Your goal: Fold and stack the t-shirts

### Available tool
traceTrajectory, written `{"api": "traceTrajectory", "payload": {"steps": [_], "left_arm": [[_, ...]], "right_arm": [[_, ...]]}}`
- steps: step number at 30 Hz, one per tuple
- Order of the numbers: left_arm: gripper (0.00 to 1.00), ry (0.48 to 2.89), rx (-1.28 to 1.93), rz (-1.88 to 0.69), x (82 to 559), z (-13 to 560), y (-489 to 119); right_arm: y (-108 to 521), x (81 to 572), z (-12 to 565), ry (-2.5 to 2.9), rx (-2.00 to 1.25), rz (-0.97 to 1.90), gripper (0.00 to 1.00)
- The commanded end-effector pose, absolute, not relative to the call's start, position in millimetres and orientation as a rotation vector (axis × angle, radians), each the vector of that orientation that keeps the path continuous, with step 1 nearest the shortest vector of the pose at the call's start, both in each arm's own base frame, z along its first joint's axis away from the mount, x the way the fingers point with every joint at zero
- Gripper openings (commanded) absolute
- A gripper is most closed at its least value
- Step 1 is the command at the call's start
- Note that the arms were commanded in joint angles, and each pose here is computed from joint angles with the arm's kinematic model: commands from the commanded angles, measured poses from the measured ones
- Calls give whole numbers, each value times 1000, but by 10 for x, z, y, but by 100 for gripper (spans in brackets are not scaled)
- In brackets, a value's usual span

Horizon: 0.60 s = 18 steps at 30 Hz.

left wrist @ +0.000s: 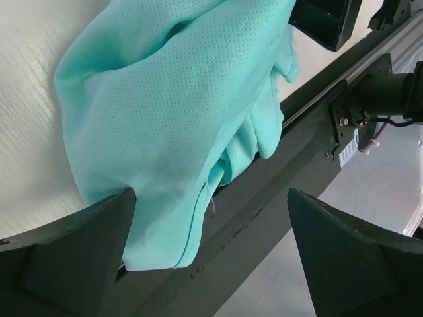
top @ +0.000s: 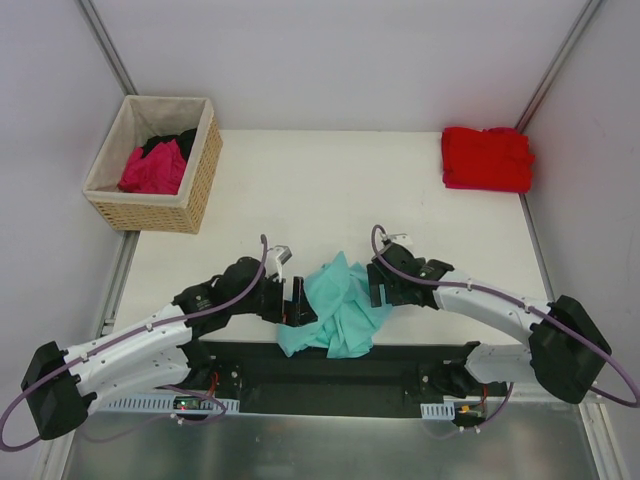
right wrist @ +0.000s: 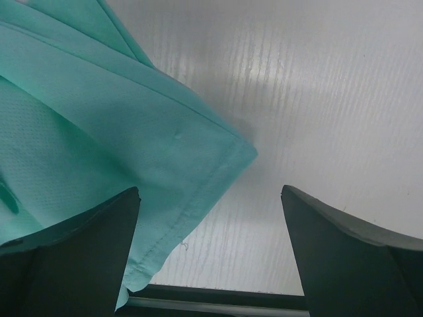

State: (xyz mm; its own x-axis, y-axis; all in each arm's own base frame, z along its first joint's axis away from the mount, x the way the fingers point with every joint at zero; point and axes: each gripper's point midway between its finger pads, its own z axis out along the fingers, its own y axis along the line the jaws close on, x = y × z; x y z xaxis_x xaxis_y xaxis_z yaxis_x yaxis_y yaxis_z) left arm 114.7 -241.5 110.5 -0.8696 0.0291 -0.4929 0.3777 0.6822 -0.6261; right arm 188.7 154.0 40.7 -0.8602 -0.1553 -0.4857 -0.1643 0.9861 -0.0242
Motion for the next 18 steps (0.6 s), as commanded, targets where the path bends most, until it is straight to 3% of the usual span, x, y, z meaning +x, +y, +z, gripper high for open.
{"api": "traceTrajectory", "payload": {"steps": [1, 6, 18], "left_arm": [[99, 2398, 292, -1081, 1237, 1198, -2518], [99, 2367, 333, -1105, 1277, 1306, -2614], [99, 2384, 386, -1145, 1147, 1222, -2844]], "right_arm": [[1703, 2025, 658, 2564, -198, 96, 94], [1860, 2230, 1051, 2507, -242, 108, 96], [2488, 2317, 1376, 2481, -354, 239, 96]]}}
